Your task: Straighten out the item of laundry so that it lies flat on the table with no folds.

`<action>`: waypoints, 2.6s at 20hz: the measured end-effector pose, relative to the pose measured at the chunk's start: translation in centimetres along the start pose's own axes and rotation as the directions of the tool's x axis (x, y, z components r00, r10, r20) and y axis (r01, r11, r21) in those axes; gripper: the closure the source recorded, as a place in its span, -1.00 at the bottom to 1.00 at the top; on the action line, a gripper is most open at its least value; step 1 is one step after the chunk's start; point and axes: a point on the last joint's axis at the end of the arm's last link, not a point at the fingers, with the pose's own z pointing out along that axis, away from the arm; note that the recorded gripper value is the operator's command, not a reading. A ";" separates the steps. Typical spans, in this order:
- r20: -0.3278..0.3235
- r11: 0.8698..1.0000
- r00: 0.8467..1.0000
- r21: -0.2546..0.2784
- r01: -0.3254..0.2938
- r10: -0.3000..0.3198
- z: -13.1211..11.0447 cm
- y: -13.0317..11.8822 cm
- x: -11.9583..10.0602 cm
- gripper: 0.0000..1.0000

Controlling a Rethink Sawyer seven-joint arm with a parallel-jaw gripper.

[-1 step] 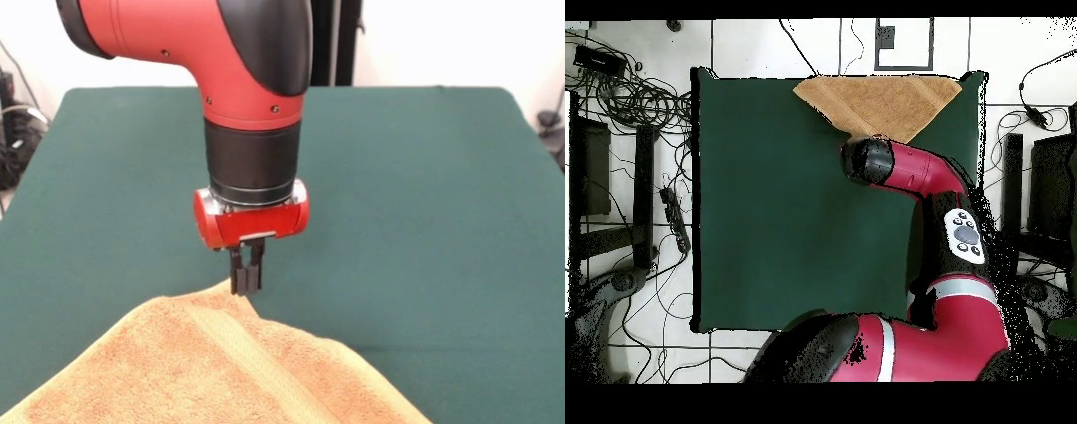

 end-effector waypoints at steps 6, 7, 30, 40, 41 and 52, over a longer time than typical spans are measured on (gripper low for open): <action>-0.011 0.999 0.999 0.026 0.038 -0.038 0.7 0.0 0.3 1.00; -0.013 0.998 0.999 0.036 0.044 -0.044 1.1 -0.3 0.2 1.00; -0.041 0.997 0.997 0.052 0.063 -0.061 4.3 -1.7 -0.4 1.00; -0.170 0.999 0.985 -0.040 0.027 -0.034 4.3 -2.9 -1.7 1.00; -0.183 0.998 0.983 -0.052 0.020 -0.029 4.3 -3.0 -1.8 1.00; -0.360 0.973 0.933 -0.212 -0.086 0.004 4.8 -4.8 -1.8 1.00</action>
